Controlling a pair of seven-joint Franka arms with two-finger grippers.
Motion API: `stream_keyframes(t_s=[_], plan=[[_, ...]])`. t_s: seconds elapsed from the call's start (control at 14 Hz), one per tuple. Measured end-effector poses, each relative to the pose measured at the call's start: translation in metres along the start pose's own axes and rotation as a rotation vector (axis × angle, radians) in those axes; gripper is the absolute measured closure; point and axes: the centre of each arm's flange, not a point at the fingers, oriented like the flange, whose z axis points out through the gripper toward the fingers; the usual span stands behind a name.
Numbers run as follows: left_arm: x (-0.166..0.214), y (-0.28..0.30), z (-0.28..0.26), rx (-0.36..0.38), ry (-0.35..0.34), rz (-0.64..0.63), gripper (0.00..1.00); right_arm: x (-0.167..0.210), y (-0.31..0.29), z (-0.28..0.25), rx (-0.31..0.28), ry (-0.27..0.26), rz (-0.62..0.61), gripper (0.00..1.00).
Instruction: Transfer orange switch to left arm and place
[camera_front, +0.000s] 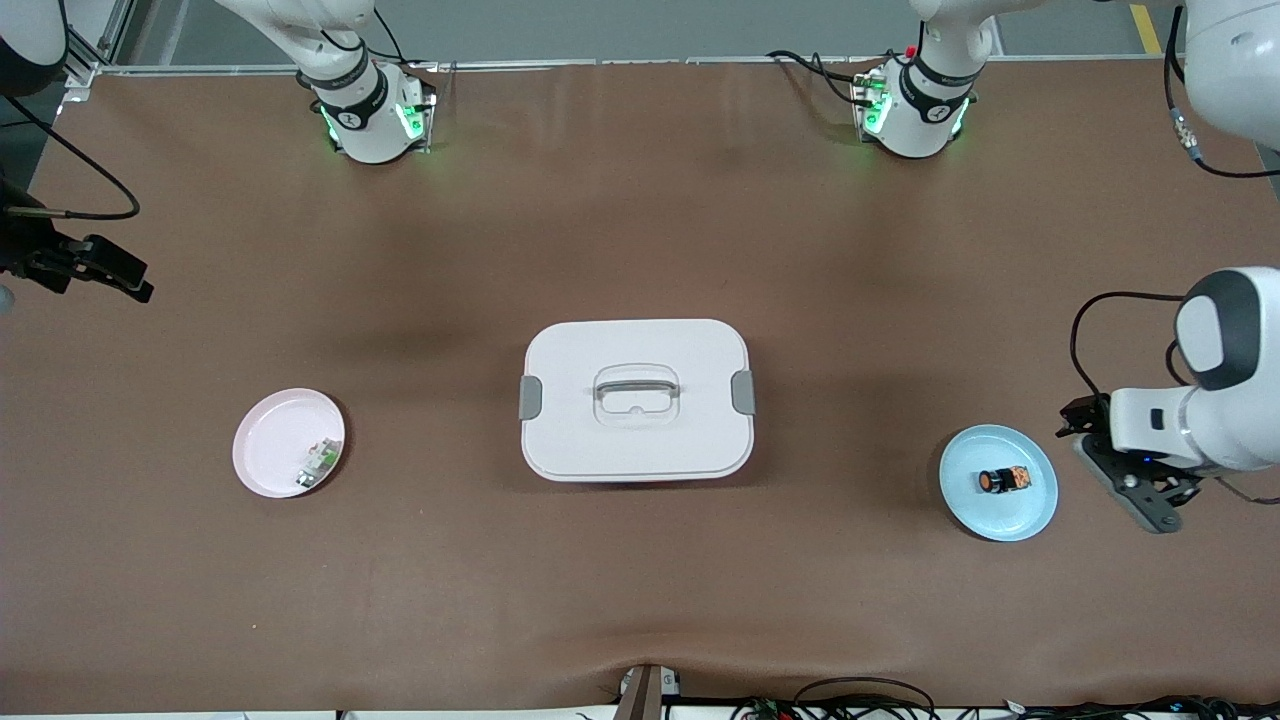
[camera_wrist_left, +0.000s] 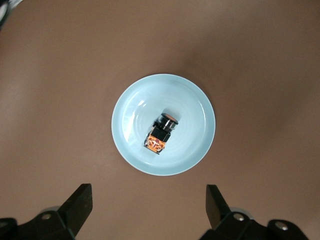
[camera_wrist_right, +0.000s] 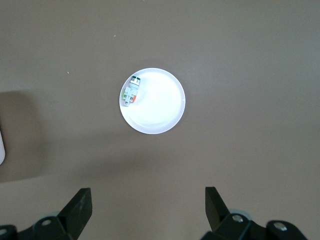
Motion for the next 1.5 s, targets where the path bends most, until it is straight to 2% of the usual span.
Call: stream_keyframes(t_s=[0.21,0.5,0.72,1.15,1.5], plan=[[0.001,0.009,-0.043,0.042,0.028,-0.149,0.0,0.0,0.0,-0.02,0.002,0.015,0.001,0.0],[-0.002,0.031,-0.103,0.079,0.052,-0.274,0.0,0.001,0.001,-0.041,0.005,0.045,0.002,0.0],[-0.012,0.052,-0.135,0.056,0.018,-0.455,0.0,0.009,0.003,-0.039,0.008,0.046,0.004,0.0],[0.004,0.124,-0.19,0.019,-0.014,-0.85,0.0,0.021,0.006,-0.027,0.014,0.029,0.008,0.0],[-0.006,0.14,-0.22,0.045,0.009,-0.893,0.0,0.021,-0.001,-0.026,0.015,0.023,-0.004,0.0]])
